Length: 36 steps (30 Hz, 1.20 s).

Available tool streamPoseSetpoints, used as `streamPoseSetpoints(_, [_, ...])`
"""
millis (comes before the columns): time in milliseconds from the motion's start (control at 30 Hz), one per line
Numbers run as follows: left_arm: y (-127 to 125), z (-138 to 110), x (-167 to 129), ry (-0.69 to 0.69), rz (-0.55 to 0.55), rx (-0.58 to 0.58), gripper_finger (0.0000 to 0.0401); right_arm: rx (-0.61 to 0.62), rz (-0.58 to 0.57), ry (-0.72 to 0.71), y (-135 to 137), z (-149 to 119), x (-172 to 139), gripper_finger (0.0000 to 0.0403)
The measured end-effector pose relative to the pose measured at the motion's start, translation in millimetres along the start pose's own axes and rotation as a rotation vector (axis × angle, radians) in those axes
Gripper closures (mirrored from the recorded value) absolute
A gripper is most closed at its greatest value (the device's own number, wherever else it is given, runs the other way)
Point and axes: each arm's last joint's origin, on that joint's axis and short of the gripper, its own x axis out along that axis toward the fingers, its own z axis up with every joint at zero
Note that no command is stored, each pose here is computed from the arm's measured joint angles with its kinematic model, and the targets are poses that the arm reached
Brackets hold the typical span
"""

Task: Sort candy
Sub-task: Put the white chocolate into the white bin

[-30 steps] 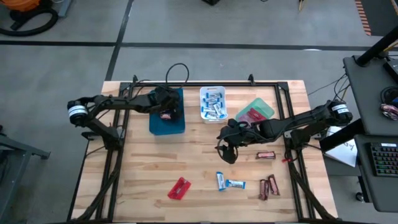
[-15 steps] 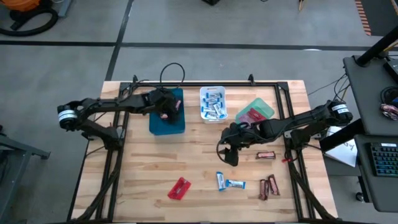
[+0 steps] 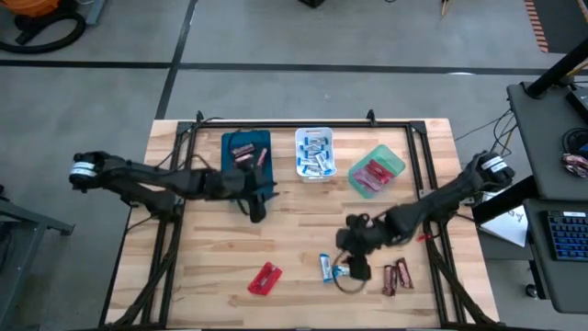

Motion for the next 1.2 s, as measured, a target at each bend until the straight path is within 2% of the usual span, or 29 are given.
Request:
streamPoseSetpoints(133, [-21, -3, -7, -0.027, 0.047, 0.041, 0.0272, -0.049, -0.024, 0.068, 19, -18, 17, 0.0215])
streamPoseSetpoints(267, [-33, -6, -11, -0.032, 0.024, 0.054, 0.0272, -0.003, -0.046, 0.120, 31, -31, 33, 0.0226])
streamPoseSetpoints(600, [-40, -9, -13, -0.024, 0.001, 0.030, 0.0272, 0.101, -0.145, 0.226, 39, -58, 71, 0.0229])
streamPoseSetpoints(833, [-41, -9, -13, -0.024, 0.000, 0.030, 0.0272, 0.130, -0.191, 0.251, 37, -63, 81, 0.0235])
streamPoseSetpoints(1200, [-41, -12, -13, -0.015, 0.000, 0.032, 0.0272, 0.126, -0.194, 0.235, 36, -61, 73, 0.0342])
